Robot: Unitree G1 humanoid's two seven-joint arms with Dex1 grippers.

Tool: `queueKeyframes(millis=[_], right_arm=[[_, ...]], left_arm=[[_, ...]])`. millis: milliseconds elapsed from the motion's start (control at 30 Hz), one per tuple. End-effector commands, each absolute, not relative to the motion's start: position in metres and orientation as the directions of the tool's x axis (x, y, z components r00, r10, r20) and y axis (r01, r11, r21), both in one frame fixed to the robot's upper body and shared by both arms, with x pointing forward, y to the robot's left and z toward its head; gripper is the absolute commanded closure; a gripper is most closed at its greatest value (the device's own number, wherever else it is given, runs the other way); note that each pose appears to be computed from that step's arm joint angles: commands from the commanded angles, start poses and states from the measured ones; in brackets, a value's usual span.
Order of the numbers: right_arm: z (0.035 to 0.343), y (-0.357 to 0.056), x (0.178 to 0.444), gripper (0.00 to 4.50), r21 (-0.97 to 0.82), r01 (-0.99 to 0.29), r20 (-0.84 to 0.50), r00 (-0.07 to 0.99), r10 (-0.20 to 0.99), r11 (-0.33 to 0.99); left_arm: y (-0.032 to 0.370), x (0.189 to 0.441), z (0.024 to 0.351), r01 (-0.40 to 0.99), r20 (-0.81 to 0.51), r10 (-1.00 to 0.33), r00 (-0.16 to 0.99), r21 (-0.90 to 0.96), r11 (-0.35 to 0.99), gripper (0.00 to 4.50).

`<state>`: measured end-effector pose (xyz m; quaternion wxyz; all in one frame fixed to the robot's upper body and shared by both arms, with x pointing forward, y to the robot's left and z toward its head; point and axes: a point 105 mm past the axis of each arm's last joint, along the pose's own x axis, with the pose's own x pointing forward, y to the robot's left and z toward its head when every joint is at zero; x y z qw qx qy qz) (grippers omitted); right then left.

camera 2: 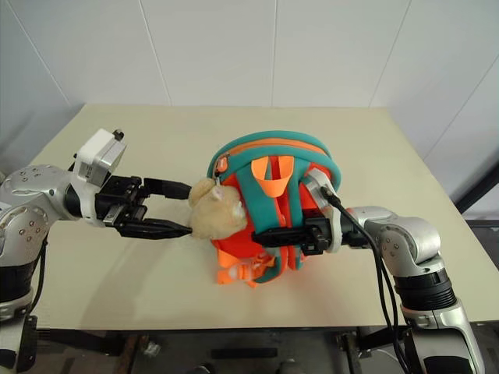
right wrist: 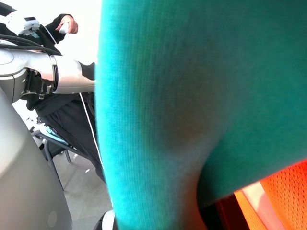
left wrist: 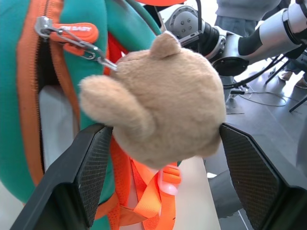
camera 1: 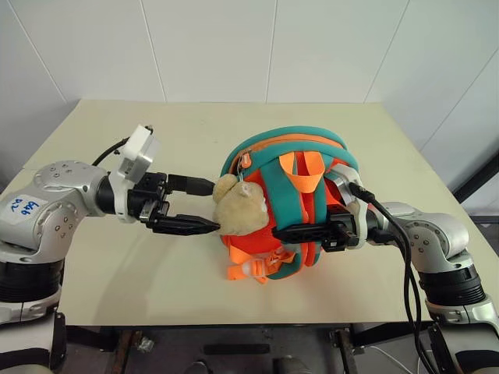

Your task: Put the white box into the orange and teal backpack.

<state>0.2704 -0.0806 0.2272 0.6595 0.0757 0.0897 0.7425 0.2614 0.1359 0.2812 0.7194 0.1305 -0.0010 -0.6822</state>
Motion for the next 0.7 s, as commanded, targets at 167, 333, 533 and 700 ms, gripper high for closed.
queueKeyframes(millis=[167,333,533,700], right_arm=[[0.233,-0.079,0.268,4.50,0.191,-0.973,-0.008,-0.136,0.991,-0.132],[0.233,-0.078,0.268,4.50,0.186,-0.973,-0.010,-0.138,0.990,-0.134],[0.233,-0.080,0.269,4.50,0.179,-0.975,-0.015,-0.136,0.991,-0.131],[0.233,-0.079,0.268,4.50,0.178,-0.975,-0.016,-0.135,0.991,-0.130]], left_arm=[[0.152,0.267,0.292,0.955,-0.145,-0.973,0.177,0.265,0.134,0.73],[0.169,0.274,0.286,0.944,-0.161,-0.954,0.251,0.261,0.205,0.73],[0.190,0.287,0.281,0.922,-0.174,-0.927,0.333,0.264,0.282,0.73],[0.187,0.296,0.274,0.924,-0.163,-0.928,0.335,0.249,0.290,0.73]])
